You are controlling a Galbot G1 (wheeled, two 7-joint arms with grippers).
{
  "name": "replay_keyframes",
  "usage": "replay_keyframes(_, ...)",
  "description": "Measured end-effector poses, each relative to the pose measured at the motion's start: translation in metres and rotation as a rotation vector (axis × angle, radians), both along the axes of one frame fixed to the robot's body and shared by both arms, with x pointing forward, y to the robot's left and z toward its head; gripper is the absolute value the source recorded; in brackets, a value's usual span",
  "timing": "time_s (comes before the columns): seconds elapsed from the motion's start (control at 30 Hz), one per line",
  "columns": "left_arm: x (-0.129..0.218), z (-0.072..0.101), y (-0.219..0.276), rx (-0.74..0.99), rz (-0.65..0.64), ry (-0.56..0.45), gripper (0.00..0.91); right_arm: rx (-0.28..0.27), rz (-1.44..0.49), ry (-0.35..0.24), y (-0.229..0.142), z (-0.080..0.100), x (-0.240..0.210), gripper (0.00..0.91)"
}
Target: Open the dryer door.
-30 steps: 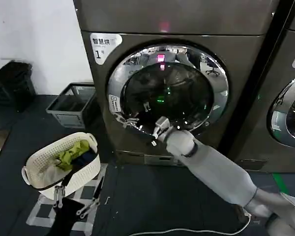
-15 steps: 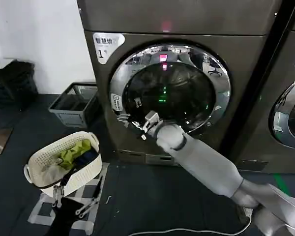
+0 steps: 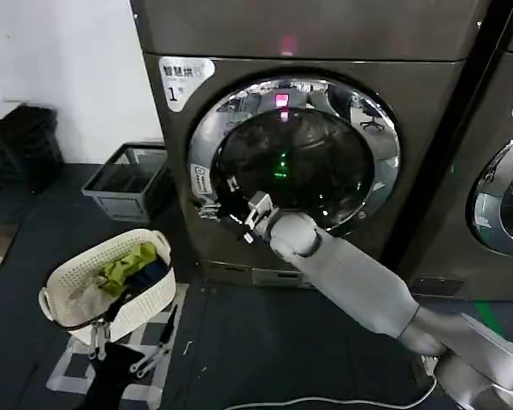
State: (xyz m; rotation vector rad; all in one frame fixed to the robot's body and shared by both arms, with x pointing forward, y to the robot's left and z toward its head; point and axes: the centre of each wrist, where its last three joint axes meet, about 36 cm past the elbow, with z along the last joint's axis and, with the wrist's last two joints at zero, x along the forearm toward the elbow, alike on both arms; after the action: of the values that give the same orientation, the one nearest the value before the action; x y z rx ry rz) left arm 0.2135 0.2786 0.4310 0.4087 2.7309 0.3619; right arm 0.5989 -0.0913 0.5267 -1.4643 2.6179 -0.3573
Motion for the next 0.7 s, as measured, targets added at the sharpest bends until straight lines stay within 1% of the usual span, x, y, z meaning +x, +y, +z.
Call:
replay_keyframes(0.17, 0.002, -0.001, 0.001, -0.002, 0.0, 0.002, 0.907, 0.012, 0.08, 0.013, -0.012, 0.001, -0.008, 0.907)
replay_keyframes(0.4, 0.006, 0.0, 0.002, -0.01, -0.001, 0.004, 0.907, 0.005, 0.139, 0.018, -0.023, 0.001, -0.02, 0.907)
replay_keyframes(0.7, 0.014, 0.004, 0.01, -0.03, -0.012, 0.021, 0.907, 0.016, 0.257, 0.058, -0.044, 0.001, -0.036, 0.907)
